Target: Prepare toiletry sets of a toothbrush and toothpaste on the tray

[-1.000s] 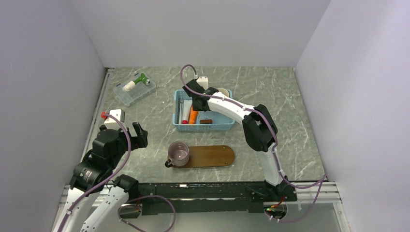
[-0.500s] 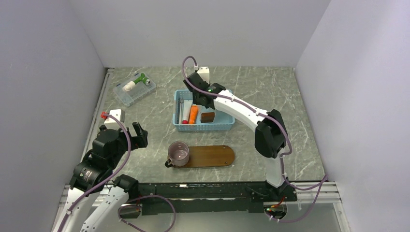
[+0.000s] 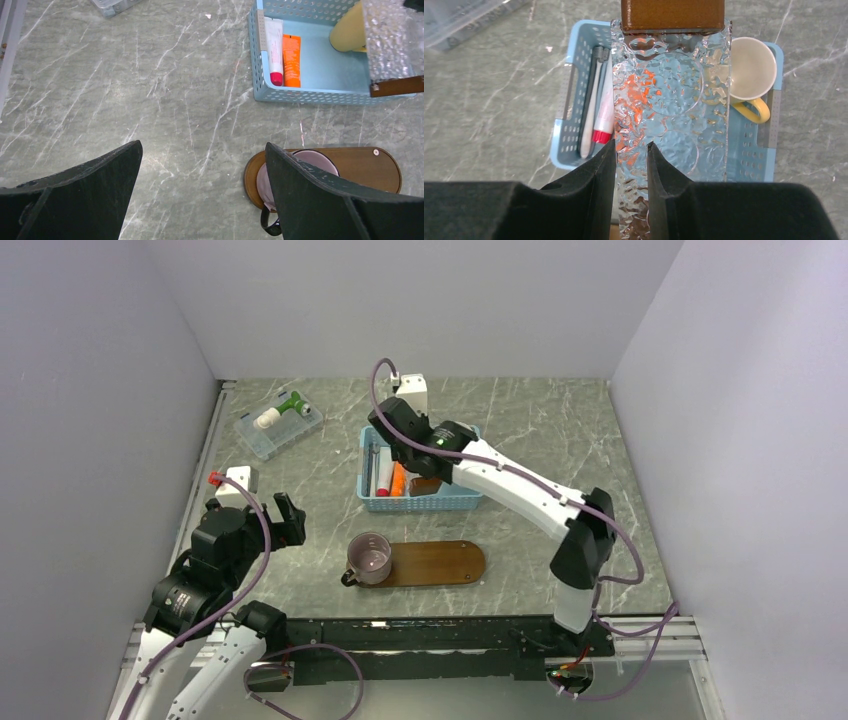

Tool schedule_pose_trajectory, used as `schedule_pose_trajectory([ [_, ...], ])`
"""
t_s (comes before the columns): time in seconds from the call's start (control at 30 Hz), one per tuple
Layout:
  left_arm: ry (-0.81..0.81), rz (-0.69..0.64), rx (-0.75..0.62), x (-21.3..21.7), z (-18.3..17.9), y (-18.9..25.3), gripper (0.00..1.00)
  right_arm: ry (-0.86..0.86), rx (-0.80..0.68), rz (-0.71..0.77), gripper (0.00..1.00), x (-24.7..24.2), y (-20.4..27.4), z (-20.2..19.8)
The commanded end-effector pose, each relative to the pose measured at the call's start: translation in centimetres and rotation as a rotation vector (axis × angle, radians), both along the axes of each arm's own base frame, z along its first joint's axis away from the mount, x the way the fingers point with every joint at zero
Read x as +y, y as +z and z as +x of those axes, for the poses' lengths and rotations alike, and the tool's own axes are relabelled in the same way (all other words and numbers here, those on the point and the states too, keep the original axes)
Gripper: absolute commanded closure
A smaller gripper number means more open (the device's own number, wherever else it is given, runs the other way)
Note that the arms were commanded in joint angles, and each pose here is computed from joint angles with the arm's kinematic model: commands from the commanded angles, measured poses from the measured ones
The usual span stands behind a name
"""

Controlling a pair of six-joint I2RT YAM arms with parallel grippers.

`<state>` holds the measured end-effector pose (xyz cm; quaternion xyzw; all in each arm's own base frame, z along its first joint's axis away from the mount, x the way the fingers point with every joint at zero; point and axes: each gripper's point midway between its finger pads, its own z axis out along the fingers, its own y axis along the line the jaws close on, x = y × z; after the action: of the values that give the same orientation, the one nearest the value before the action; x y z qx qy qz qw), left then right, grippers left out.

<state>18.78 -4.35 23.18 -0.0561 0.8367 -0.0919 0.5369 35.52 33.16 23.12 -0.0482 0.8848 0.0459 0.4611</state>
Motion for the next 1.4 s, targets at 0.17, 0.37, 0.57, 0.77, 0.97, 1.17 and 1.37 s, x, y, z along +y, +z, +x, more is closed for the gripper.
schedule_pose_trajectory([
  [0.17, 0.010, -0.012, -0.040, 0.1, 0.2, 0.7, 0.01, -0.055, -0.059, 0.051, 0.97, -1.9, 3.7, -3.9],
  [0.37, 0.009, -0.016, -0.047, 0.1, 0.2, 0.8, 0.01, -0.054, -0.023, 0.073, 0.96, -2.5, 2.7, -6.4],
  [0.57, 0.008, -0.019, -0.052, 0.2, 0.0, 0.9, 0.01, -0.074, 0.035, 0.056, 0.96, -2.9, 0.9, -9.4],
  [0.77, 0.009, -0.021, -0.058, 0.2, 0.0, 1.0, 0.01, -0.084, 0.110, 0.052, 0.96, -2.8, -2.1, -12.1],
  [0.97, 0.005, -0.020, -0.057, 0.1, 0.0, 1.0, 0.01, -0.079, 0.150, 0.067, 0.96, -2.2, -3.3, -14.2],
  [1.17, 0.005, -0.022, -0.060, 0.2, -0.1, 1.0, 0.00, -0.075, 0.208, 0.103, 0.96, -1.1, -5.6, -16.3],
  [1.37, 0.003, -0.021, -0.060, 0.1, 0.0, 1.0, 0.00, -0.086, 0.237, 0.093, 0.96, -0.8, -7.7, -17.3],
])
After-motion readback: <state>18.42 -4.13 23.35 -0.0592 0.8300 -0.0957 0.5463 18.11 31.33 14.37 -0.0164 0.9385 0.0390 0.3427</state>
